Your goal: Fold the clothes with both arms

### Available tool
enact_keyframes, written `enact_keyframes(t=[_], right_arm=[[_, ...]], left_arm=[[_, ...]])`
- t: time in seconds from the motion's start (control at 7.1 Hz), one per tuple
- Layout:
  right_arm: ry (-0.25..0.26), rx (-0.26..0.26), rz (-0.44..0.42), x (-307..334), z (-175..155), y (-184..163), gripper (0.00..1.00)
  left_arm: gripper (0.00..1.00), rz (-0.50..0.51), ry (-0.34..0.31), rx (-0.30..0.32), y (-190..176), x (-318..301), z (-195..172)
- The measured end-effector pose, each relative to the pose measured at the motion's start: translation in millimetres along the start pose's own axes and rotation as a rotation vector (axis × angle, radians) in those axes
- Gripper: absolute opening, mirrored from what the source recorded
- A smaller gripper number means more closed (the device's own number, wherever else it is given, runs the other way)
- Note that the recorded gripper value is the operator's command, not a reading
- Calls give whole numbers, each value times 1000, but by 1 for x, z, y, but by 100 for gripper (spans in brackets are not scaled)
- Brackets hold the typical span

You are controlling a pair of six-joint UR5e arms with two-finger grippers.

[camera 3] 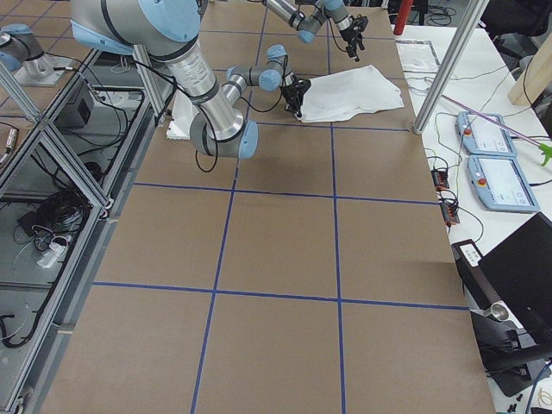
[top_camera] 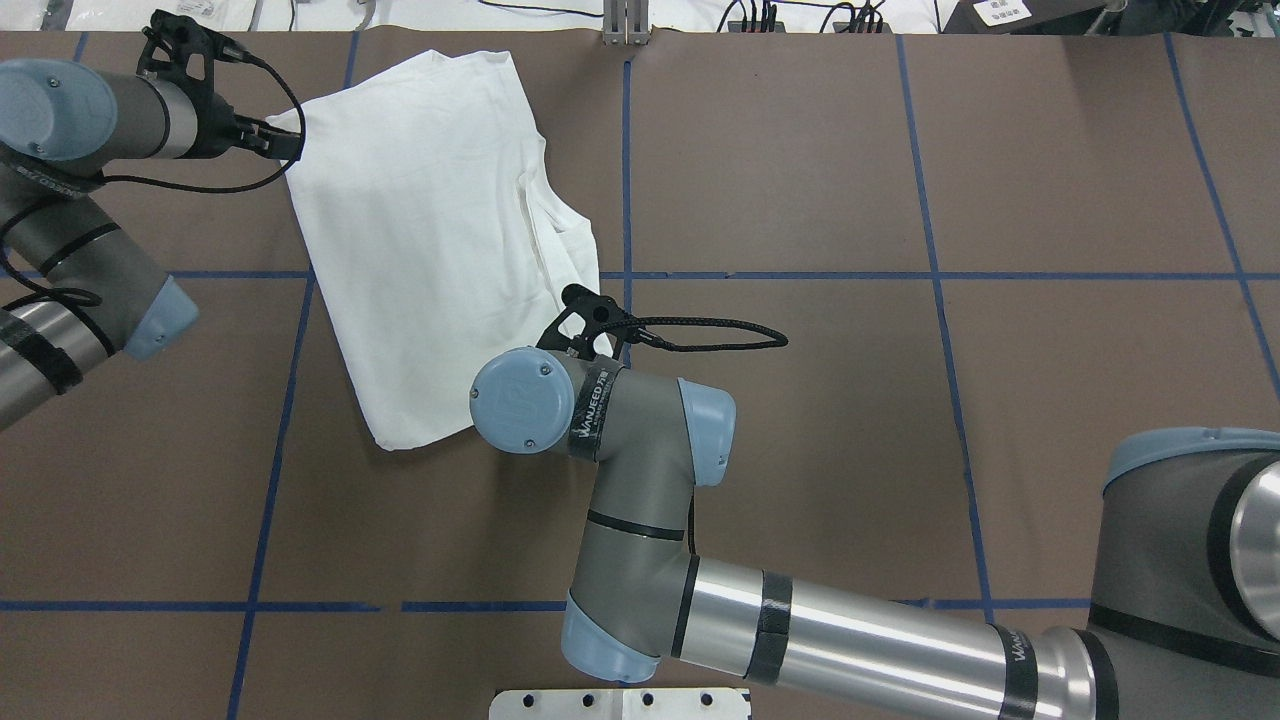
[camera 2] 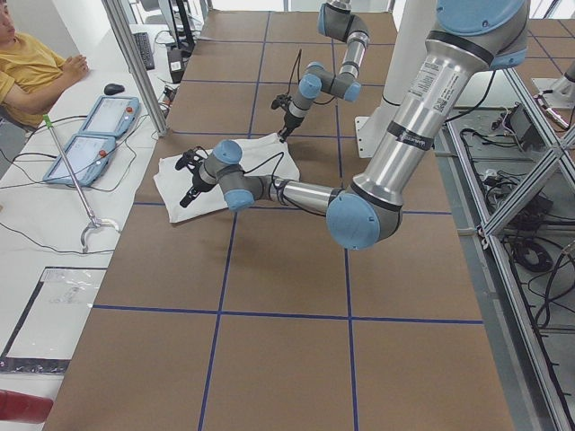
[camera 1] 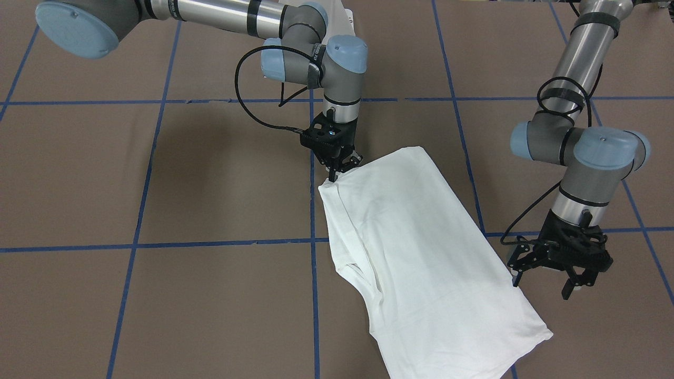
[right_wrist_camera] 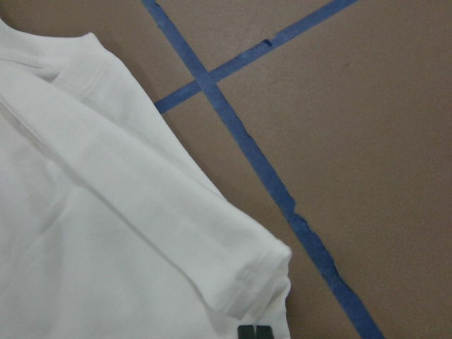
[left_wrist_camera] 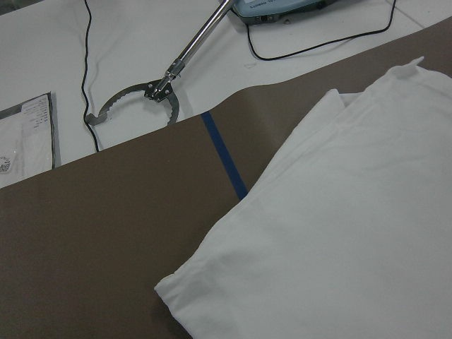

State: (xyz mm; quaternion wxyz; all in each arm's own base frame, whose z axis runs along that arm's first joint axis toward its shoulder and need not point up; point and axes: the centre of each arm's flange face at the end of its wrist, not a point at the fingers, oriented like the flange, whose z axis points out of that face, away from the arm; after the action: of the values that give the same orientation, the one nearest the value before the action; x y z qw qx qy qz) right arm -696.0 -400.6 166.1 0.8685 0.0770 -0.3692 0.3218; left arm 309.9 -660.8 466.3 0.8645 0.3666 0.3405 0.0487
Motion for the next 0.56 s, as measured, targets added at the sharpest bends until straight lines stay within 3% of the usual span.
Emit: enact_keyframes(t=[0.28,0.56], right_arm=[[-6,8,-35,5,-2,-27,0],[-16,2,-94,57,-5,-74,0]], left_arm=[[100,0,1,1,0,0,0],[100,1,3,1,0,1,-1]])
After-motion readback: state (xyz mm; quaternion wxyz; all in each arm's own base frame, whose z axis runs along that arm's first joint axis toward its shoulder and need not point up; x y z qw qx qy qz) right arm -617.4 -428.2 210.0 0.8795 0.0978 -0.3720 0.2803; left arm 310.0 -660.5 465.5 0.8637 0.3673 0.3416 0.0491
